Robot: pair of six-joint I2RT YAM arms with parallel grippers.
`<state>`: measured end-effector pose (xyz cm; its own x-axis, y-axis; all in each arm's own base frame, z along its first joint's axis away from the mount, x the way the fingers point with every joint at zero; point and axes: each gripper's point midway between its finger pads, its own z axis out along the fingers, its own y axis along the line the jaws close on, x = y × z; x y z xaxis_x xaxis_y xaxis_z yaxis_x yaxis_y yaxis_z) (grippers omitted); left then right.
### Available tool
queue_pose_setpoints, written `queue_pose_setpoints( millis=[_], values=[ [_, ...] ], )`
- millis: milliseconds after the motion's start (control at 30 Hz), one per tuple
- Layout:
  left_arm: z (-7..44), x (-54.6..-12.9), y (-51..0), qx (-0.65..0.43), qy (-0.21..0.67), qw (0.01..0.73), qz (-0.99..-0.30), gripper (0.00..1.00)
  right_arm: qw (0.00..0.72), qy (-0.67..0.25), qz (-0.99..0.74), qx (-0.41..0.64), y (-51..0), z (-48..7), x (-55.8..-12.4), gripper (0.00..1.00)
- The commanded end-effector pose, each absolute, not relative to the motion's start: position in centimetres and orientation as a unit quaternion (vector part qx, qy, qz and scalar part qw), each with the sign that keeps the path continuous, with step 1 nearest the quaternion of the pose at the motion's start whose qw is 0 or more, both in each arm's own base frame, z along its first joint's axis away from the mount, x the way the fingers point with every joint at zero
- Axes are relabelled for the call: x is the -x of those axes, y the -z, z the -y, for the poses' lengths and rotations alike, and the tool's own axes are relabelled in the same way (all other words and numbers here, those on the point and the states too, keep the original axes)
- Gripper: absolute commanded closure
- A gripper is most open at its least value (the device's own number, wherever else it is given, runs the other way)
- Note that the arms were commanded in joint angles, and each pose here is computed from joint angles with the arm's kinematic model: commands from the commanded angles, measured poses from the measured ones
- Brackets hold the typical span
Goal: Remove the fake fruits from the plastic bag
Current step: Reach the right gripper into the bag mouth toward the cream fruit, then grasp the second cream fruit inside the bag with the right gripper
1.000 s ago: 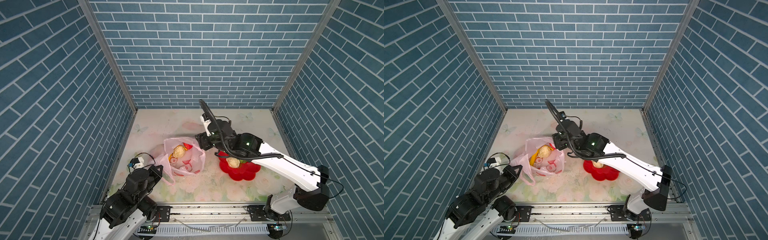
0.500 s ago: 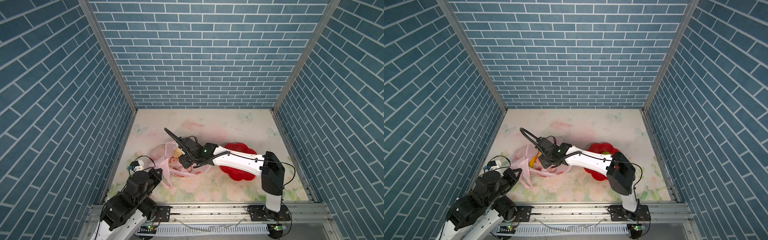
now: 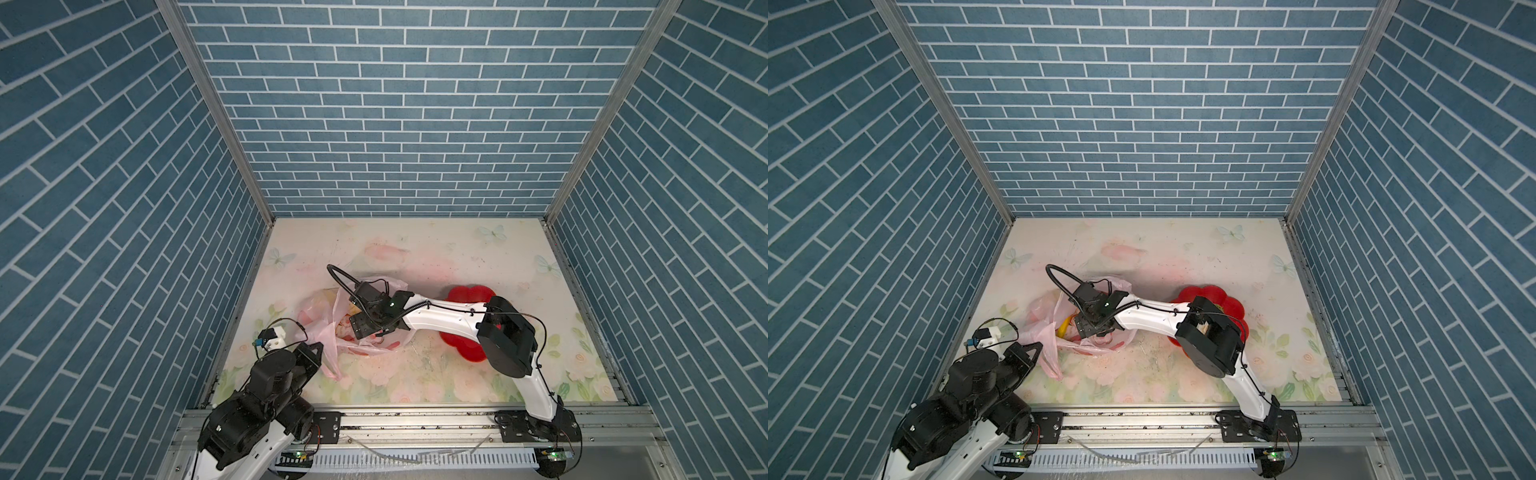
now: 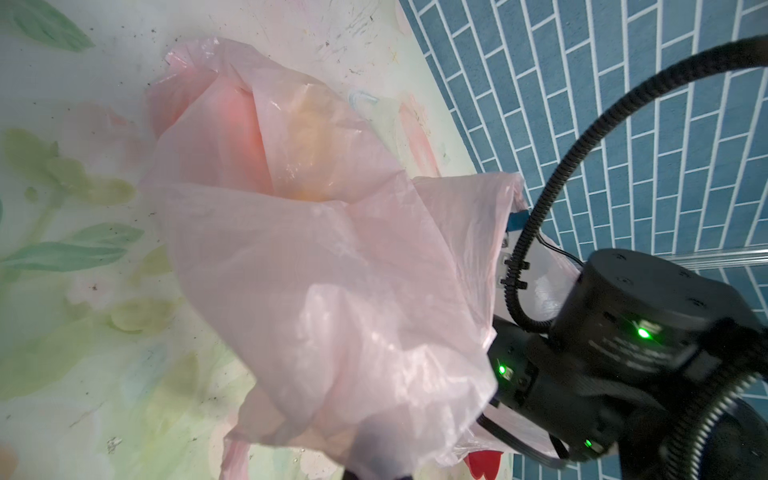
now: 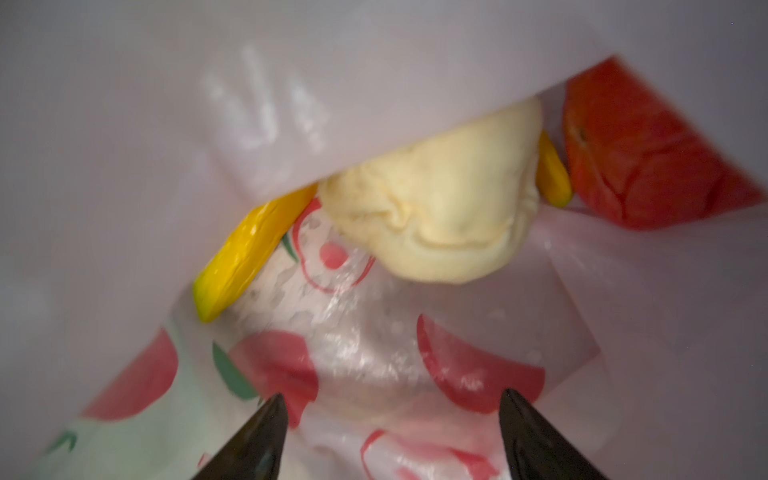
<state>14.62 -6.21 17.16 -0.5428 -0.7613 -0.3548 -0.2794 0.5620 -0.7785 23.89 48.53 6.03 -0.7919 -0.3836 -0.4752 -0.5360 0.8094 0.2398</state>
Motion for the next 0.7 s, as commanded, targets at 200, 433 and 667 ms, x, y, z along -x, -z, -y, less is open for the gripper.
queue_pose_setpoints(
  millis=[200, 433, 667],
  values=[
    [6.2, -12.7, -14.3, 0.312, 0.333, 0.317, -0.832, 1.00, 0.248, -0.242, -0.933, 0.094, -7.2, -50.5, -29.6, 0.16],
    [7.4, -13.2, -14.1, 0.293, 0.354, 0.312, -0.831, 1.00, 0.256, -0.273, -0.925, 0.057, -6.6, -51.4, -31.3, 0.14],
    [8.1, -13.4, -13.6, 0.289, 0.363, 0.304, -0.832, 1.00, 0.267, -0.310, -0.911, 0.052, -7.1, -52.7, -32.1, 0.14]
  ],
)
